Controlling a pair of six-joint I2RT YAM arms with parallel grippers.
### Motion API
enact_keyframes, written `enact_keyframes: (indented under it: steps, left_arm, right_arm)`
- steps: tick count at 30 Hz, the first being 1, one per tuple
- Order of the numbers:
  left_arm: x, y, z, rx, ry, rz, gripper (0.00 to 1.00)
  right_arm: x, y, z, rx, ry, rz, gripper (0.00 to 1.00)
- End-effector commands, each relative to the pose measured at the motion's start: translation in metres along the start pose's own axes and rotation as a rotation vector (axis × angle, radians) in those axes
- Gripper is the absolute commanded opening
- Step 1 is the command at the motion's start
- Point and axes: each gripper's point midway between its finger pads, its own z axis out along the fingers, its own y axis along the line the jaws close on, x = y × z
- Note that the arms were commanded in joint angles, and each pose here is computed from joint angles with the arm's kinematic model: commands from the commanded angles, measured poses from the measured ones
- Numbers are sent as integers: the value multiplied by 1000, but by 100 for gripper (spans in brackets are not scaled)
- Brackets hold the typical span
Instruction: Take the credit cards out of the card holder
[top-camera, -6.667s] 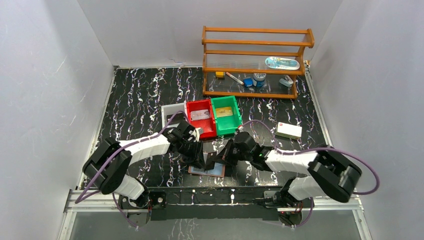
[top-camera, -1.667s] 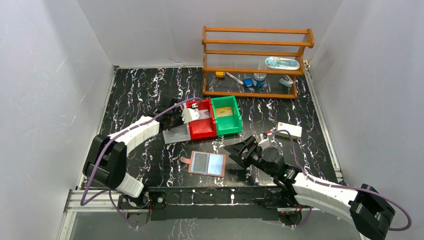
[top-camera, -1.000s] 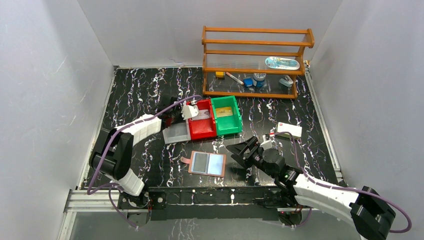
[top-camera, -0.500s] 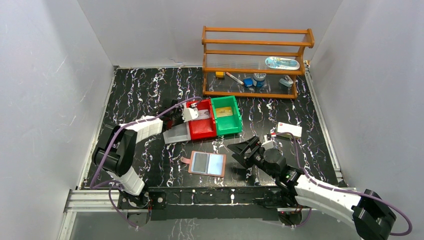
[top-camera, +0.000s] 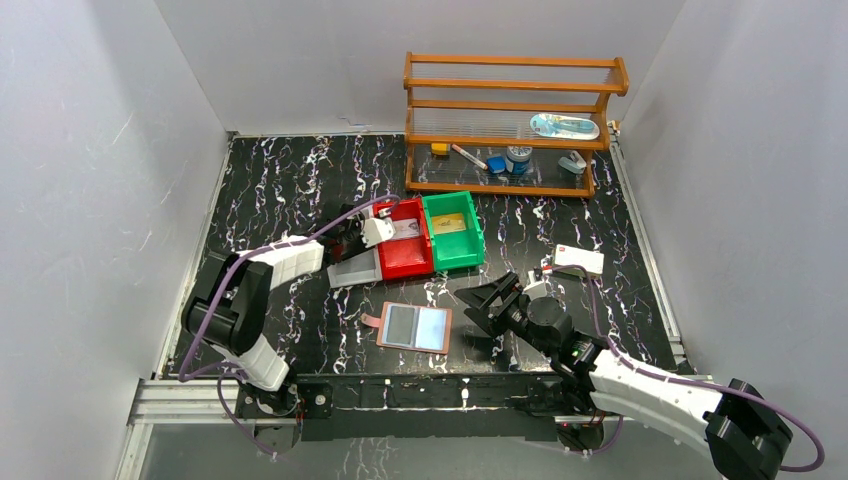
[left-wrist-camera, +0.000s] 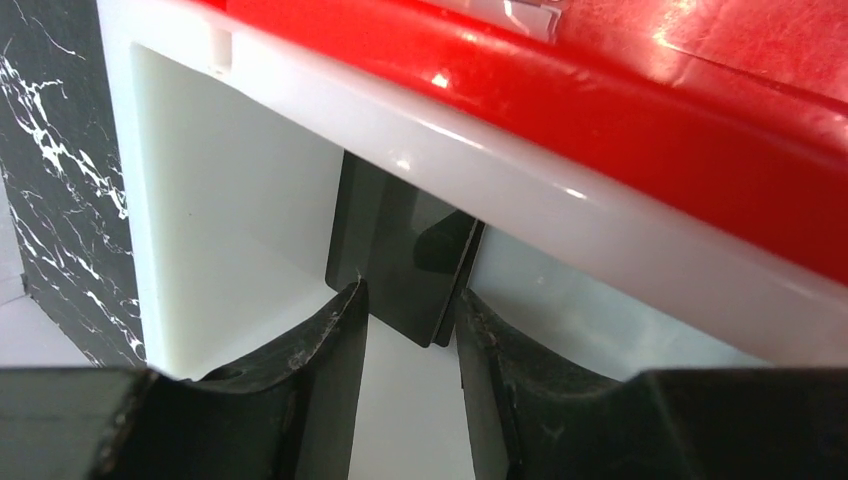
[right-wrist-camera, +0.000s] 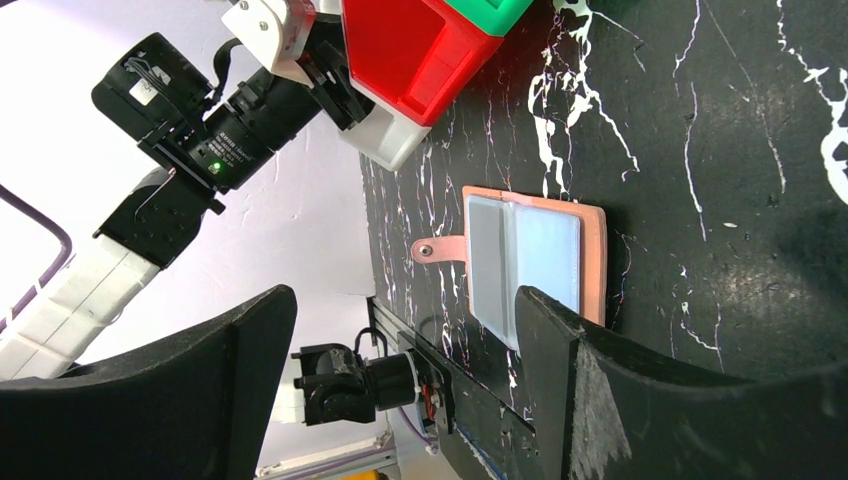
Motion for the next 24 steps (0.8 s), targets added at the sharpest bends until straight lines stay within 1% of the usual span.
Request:
enact_keyframes:
  steps: [1,4,5,6,9,10,12,14,16,18,21,24]
  left_arm:
    - [-16,14,-19,-35,-66,-46,37]
    - [-32,26,-35,-69,-129,-98,41]
    - [-37,31,-42,-91,-156,-125,43]
    - [-44,37,-51,-115,-189,-161,48]
    - [-59,55,-83,-211,-295,-259,68]
    - [-64,59,-94,-231,-333,-296,73]
    - [-70,61,-114,-251,-392,-358,81]
    - [-74,54,-131,-230,-439,-440,89]
    - [-75,45,-148,-196,-469,-549,93]
    - [-68,34,-161,-172,-454,-725,95]
    - [-38,24,-176,-234,-360,-996,98]
    - [-23,5,-183,-211,-292,-1101,98]
  right_arm:
    - [-2,10,1,-24,-8,11,89]
    - [0,11,2,-21,6,10,89]
    - [1,12,2,-18,14,8,89]
    - [3,12,2,-15,21,6,89]
    - [7,12,4,10,48,-2,89]
    - [9,11,5,23,58,-11,90]
    - [11,12,8,52,76,-31,90]
    - [13,13,11,89,90,-64,90]
    - [17,16,14,128,120,-101,91]
    - [19,22,19,179,146,-137,90]
    - [23,12,27,333,193,-197,89]
    - [32,17,39,408,240,-276,87]
